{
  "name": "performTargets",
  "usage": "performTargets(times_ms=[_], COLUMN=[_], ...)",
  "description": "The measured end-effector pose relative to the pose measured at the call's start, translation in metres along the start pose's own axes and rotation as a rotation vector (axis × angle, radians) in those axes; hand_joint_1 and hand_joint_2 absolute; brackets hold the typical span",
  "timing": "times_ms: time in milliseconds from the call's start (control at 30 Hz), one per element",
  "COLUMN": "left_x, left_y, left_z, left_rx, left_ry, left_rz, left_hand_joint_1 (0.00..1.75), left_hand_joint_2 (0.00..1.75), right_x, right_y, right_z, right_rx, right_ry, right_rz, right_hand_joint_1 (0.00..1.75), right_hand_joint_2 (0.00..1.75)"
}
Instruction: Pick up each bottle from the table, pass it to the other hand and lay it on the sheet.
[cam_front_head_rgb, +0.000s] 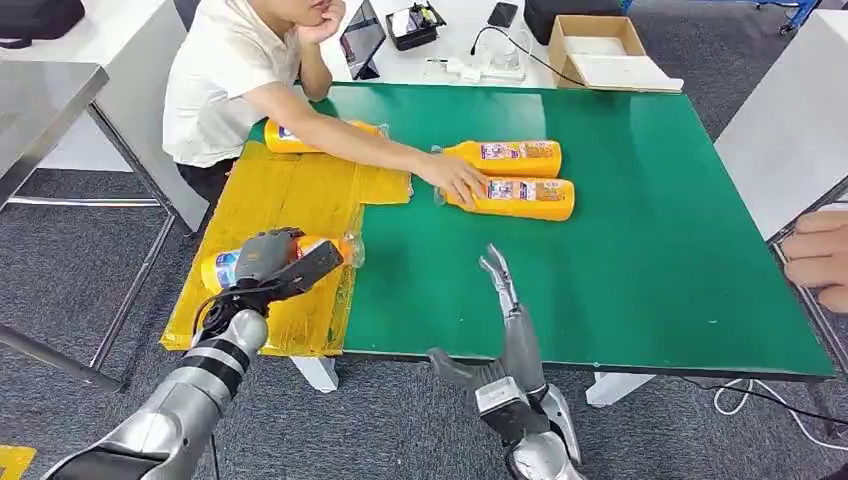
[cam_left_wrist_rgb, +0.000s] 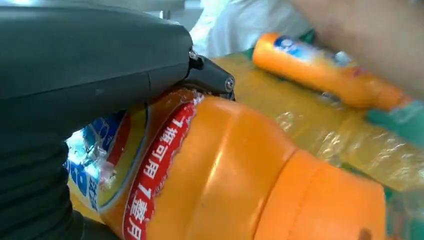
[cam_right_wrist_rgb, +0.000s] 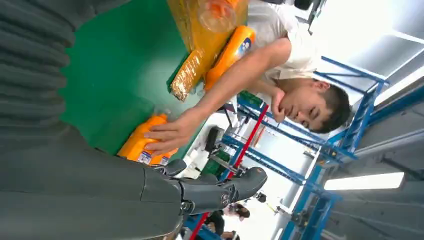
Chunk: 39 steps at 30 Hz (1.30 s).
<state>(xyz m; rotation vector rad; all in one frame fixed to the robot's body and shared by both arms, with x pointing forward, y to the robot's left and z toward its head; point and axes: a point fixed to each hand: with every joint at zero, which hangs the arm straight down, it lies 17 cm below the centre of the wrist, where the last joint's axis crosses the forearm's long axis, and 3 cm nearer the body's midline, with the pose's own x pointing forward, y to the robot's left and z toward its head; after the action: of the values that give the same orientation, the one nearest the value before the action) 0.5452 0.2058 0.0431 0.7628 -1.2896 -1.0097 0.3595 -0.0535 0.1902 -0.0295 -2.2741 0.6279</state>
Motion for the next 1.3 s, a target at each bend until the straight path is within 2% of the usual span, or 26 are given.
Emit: performTargets(times_ms=[67,133,167,267,300,333,367,400,433,567,733,900,1067,1300], left_x=[-0.007,-0.012,-0.012,-0.017,-0.018,-0.019,-0.020,-0.021,-0.023,-0.031,-0.029,-0.019,-0.016,0.034], left_y=[-0.005,-0.008,-0.009,-0.015,-0.017,-0.018,-0.020,-0.022,-0.026,-0.043,-0.057,-0.059,-0.060,-0.057], left_z=[-0.003,-0.004,-0.005,-0.006,-0.006,-0.006,-0.006,-0.006,-0.005,0.002,0.009,0.009,0.010,0.019], left_rx=[-0.039,-0.063,-0.074,-0.124,-0.135,-0.143,-0.153,-0.165,-0.185,-0.268,-0.344,-0.351,-0.358,-0.363], left_ry=[0.036,0.055,0.060,0.083,0.088,0.092,0.095,0.099,0.105,0.126,0.088,0.036,0.023,-0.167], left_rz=[-0.012,-0.019,-0.021,-0.031,-0.036,-0.039,-0.041,-0.043,-0.046,-0.058,-0.042,0.007,0.030,0.422], left_hand_joint_1=[1.75,1.12,0.58,0.58,0.44,0.44,0.28,0.26,0.02,0.00,0.00,0.00,0.00,0.00], left_hand_joint_2=[1.75,1.75,1.75,1.75,1.75,1.75,1.75,1.75,1.75,1.75,1.75,1.75,1.75,1.75], right_x=[-0.002,-0.005,-0.006,-0.010,-0.011,-0.012,-0.013,-0.013,-0.015,-0.019,-0.025,-0.029,-0.031,-0.034], right_y=[0.000,-0.001,-0.001,-0.003,-0.003,-0.003,-0.003,-0.003,-0.003,-0.006,-0.006,-0.003,0.000,0.000], right_z=[0.000,0.000,0.000,0.001,0.001,0.001,0.001,0.002,0.002,0.000,-0.001,0.002,0.005,0.009], right_rx=[-0.005,-0.009,-0.010,-0.022,-0.024,-0.023,-0.024,-0.025,-0.026,-0.044,-0.059,-0.051,-0.040,-0.049], right_ry=[0.006,0.012,0.014,0.024,0.026,0.029,0.031,0.033,0.036,0.045,0.058,0.066,0.071,0.079], right_rz=[0.000,0.002,0.004,0.005,0.005,0.005,0.006,0.008,0.011,0.011,0.003,0.004,0.004,0.009], right_hand_joint_1=[0.00,0.00,0.00,0.00,0.00,0.00,0.00,0.00,0.00,0.00,0.00,0.00,0.00,0.00], right_hand_joint_2=[0.00,0.00,0.00,0.00,0.00,0.00,0.00,0.00,0.00,0.00,0.00,0.00,0.00,0.00])
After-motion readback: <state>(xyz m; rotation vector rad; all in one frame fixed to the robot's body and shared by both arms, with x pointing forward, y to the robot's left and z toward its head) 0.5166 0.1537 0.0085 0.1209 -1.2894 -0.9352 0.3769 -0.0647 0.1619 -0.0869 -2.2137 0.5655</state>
